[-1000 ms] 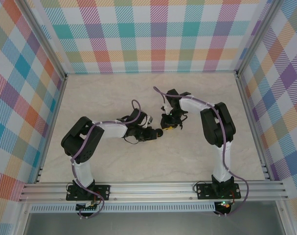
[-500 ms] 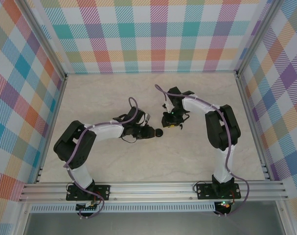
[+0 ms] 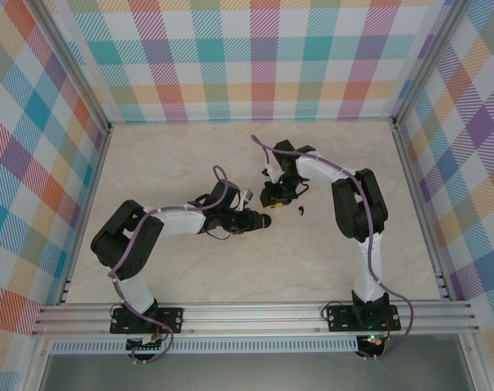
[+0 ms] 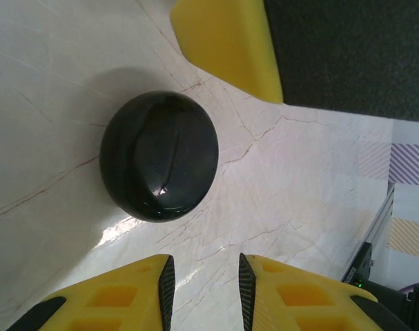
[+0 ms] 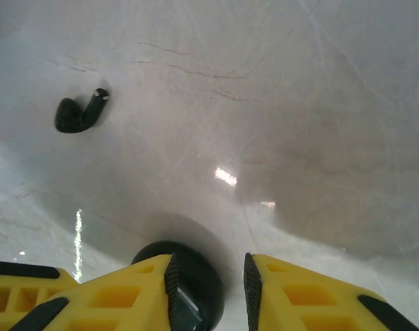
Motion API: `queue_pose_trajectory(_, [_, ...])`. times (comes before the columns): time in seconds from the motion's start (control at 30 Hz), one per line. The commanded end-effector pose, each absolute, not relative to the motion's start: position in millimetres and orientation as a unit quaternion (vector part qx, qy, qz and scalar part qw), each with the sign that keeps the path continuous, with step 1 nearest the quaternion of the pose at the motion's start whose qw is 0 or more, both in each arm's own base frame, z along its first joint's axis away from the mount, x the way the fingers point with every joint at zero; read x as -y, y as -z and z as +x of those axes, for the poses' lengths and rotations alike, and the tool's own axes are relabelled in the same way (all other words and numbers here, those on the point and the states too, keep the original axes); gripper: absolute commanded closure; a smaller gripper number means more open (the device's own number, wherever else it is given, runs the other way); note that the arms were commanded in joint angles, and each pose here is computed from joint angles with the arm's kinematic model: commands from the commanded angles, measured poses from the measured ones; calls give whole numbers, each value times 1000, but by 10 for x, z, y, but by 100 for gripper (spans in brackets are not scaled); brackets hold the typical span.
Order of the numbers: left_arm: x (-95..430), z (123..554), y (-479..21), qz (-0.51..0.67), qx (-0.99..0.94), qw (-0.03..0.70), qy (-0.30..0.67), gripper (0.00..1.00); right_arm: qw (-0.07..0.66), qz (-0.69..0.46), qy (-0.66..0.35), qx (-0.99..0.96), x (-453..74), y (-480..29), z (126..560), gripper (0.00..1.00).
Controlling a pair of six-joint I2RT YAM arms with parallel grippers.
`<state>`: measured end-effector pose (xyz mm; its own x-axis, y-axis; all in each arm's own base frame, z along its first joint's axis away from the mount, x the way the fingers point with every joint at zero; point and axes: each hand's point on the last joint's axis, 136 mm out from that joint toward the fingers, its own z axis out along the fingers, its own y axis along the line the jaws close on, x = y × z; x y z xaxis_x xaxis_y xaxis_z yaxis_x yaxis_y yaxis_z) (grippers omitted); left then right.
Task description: Insert wireless bluetooth earbuds into charging case
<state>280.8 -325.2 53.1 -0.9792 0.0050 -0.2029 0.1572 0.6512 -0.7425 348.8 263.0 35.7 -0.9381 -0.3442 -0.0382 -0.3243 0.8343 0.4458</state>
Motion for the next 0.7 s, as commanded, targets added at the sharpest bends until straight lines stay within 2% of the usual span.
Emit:
queue_pose_trajectory(0.0, [3376, 2773, -540, 49, -891, 77, 445, 69, 38, 184, 219, 958, -2642, -319, 3463, 67])
queue_pose_trajectory(0.33, [3420, 2815, -366, 39, -895, 66, 440, 74, 54, 193, 192, 961, -2591, -235, 3369, 68])
queue_pose_trajectory(0.67, [3220, 2882, -284, 36, -923, 93, 372, 76, 52, 196, 164, 965, -2442, -284, 3267, 67])
